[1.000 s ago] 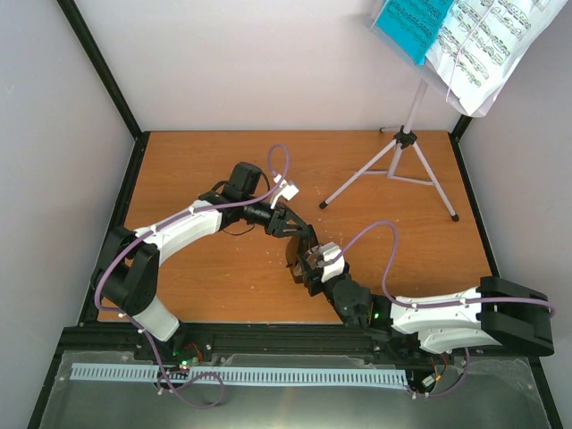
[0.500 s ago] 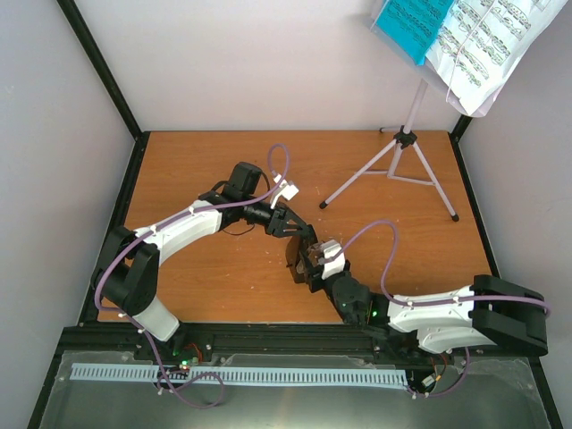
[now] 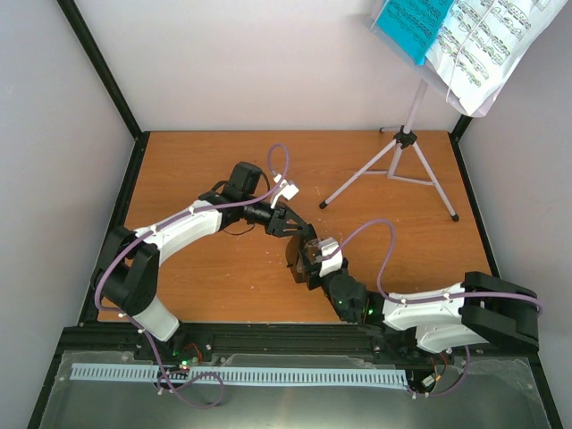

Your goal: Pack up the instrument practice props

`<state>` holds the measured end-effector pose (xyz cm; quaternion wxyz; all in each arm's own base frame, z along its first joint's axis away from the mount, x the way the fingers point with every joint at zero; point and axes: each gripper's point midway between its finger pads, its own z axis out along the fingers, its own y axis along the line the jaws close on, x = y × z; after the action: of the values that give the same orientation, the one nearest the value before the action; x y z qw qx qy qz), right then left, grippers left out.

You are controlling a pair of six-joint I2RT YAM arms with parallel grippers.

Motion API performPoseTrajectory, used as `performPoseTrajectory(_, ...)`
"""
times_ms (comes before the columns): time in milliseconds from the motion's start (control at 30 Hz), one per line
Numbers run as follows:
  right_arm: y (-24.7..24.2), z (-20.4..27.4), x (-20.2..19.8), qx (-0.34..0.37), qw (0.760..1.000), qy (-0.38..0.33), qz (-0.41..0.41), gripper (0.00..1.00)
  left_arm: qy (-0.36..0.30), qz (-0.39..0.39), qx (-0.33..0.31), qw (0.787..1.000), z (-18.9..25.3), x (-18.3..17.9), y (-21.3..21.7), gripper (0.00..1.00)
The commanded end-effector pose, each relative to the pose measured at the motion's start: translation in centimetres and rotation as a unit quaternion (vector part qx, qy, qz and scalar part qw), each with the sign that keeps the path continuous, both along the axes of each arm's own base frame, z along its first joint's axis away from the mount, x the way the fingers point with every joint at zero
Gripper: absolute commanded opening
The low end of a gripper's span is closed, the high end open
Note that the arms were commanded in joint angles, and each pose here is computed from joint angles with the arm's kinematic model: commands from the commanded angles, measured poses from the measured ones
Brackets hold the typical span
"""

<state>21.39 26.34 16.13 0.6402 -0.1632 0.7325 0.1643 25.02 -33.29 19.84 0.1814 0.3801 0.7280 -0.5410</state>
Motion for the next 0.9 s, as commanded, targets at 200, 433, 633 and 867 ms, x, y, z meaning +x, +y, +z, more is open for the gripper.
performPoseTrajectory(200, 0.4, -2.5, -0.2, -0.031, 0.999, 0.031, 0.013, 0.57, -0.035, 0.013, 0.004, 0.999, 0.7, 0.2, 0.2, 0.47)
performPoseTrajectory(433, 0.6, -2.6, -0.1, -0.039, 0.998, 0.037, 0.012, 0.58, -0.095, 0.088, -0.006, 0.992, 3.7, 2.7, 3.0, 0.61)
performPoseTrajectory(633, 0.7, -2.8, 0.1, -0.048, 0.998, 0.04, 0.006, 0.62, -0.135, 0.118, -0.008, 0.984, 5.3, 3.4, 4.3, 0.73)
performPoseTrajectory(867, 0.4, -2.0, 0.2, -0.068, 0.997, 0.035, 0.003, 1.0, -0.155, 0.124, -0.008, 0.98, 6.0, 3.3, 4.7, 0.83)
